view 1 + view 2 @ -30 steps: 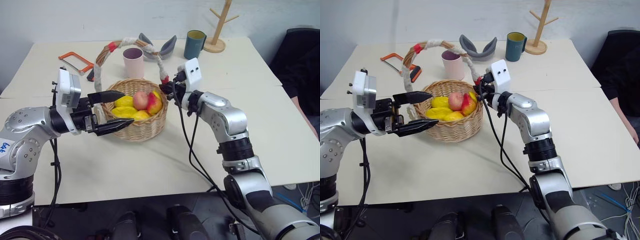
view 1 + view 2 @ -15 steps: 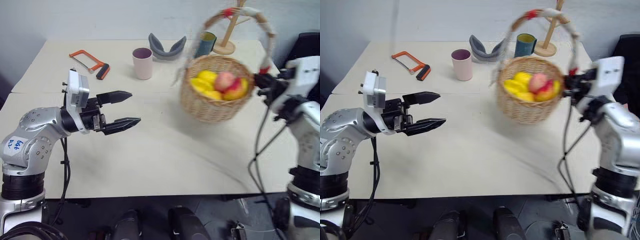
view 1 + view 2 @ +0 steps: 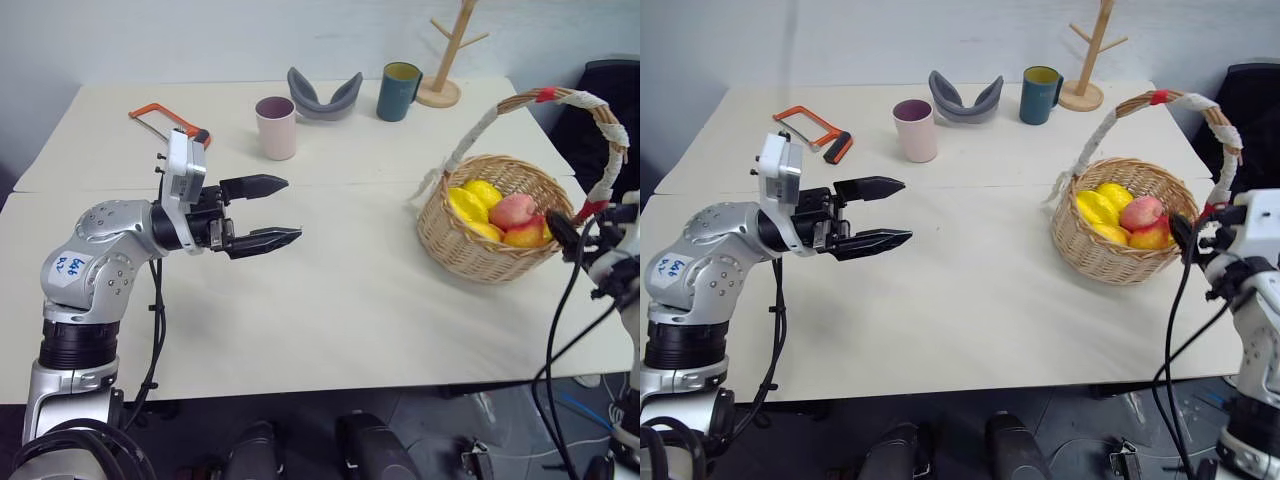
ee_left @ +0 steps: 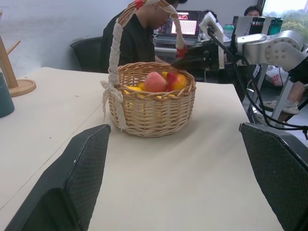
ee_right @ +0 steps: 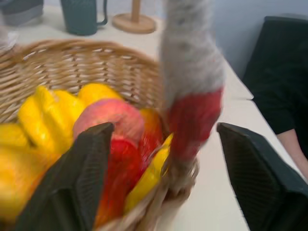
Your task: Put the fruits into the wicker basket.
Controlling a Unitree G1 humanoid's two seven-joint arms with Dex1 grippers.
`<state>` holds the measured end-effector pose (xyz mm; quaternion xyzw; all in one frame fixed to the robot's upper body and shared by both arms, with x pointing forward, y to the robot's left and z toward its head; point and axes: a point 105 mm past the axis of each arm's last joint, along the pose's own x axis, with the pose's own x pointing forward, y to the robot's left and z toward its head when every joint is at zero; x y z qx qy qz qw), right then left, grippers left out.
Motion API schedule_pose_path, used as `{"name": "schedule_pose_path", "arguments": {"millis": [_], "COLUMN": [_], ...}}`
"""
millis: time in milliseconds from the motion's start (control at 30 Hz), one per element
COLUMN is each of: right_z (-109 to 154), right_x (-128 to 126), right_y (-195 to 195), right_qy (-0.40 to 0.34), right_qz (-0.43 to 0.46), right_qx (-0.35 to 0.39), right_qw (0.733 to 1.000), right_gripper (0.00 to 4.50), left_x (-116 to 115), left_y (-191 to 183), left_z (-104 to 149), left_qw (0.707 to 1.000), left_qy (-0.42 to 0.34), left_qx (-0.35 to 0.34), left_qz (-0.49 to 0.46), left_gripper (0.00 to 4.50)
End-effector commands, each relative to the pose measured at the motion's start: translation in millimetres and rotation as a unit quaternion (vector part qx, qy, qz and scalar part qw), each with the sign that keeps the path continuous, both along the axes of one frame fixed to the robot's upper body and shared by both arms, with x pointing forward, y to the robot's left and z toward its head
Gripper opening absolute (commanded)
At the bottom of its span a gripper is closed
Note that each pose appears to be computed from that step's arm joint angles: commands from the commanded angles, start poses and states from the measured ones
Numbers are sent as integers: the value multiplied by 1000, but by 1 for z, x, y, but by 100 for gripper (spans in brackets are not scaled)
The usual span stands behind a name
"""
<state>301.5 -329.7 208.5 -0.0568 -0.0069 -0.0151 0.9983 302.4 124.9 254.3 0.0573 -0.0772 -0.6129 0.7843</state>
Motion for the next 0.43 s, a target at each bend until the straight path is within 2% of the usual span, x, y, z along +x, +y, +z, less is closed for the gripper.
{"name": "schedule_pose_path", "arguments": {"millis": [33,100,233,333,433], "right_z": [40,52,62,55,52], "right_x": [-34,-64,-107,-122,-117], "right_y": [-5,-12,-34,-36,-32], "right_qy": [-33,-11,54,86,71], "right_qz": [28,64,80,93,97], "right_qx": [-48,-91,-36,-36,-19], "right_qw": [998,994,995,991,993], "right_gripper": [447,447,447,447,447], "left_x": [-3,-2,-3,0,0], "left_y": [1,4,9,9,9], "left_z": [9,6,3,2,-2], "left_qw": [1000,1000,1000,1000,1000], "left_qy": [-24,-20,-16,-12,-11], "left_qx": [-1,1,3,1,0], "left_qz": [-4,1,5,12,17], "left_gripper": [450,450,450,450,450]}}
